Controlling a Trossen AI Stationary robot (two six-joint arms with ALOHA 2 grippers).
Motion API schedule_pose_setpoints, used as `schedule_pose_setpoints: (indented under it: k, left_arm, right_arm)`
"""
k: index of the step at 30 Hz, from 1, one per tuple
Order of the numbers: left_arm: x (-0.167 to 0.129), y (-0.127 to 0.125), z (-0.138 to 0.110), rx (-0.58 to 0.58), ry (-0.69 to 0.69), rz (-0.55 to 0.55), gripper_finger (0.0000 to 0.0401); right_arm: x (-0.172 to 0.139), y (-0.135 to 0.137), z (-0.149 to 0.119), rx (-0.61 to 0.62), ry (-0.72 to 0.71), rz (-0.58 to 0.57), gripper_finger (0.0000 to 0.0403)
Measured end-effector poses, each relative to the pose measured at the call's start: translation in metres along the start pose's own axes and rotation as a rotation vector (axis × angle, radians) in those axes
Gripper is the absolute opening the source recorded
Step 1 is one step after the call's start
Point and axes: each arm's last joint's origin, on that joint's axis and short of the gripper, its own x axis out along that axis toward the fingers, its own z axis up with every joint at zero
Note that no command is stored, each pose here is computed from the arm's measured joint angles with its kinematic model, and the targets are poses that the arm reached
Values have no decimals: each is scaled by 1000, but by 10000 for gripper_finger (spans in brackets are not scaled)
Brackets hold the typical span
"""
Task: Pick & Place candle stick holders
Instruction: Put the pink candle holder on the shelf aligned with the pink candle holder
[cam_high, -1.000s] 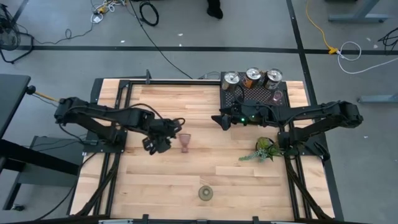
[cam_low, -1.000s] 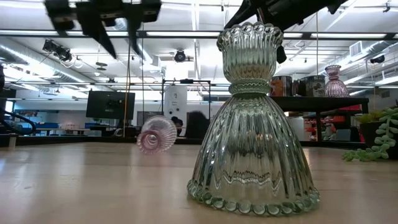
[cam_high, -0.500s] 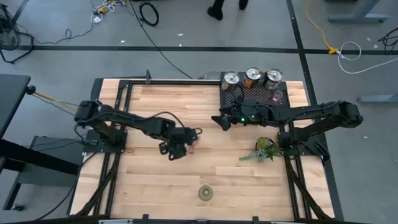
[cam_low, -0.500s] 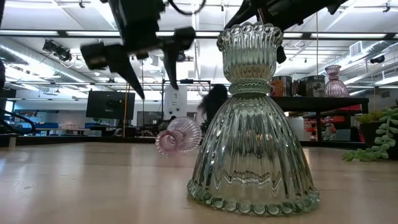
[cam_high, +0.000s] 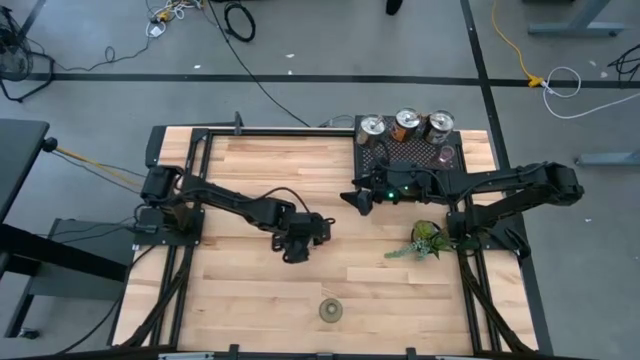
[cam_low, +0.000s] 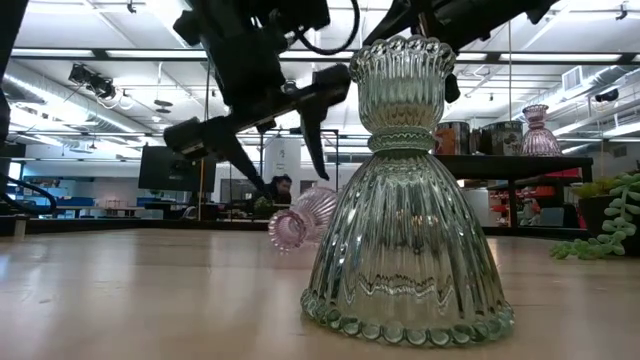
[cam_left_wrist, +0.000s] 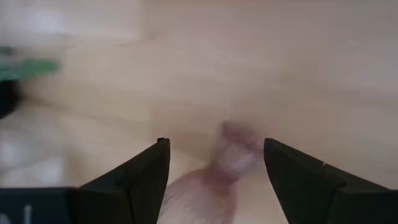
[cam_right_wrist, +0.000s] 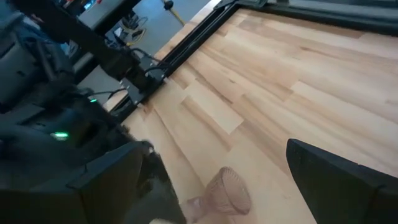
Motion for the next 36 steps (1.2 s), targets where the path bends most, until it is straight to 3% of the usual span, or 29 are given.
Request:
schedule_pose_setpoints:
  k: [2,8,16,36]
  left_arm:
    - [2,-6,-1,1,-10,-60,263]
    - [17,-4,-3,20,-21,-47,261]
    - [41,-11,-16,-15,-13,-118,234]
    - [36,4,-46,-73,127,-14,211]
  right_arm:
    - [0,0,-1,-1,14,13,396]
    - [0,0,-1,6,25,18,396]
    - [0,0,-1,15,30,23,396]
    - [0,0,-2,14,33,21,396]
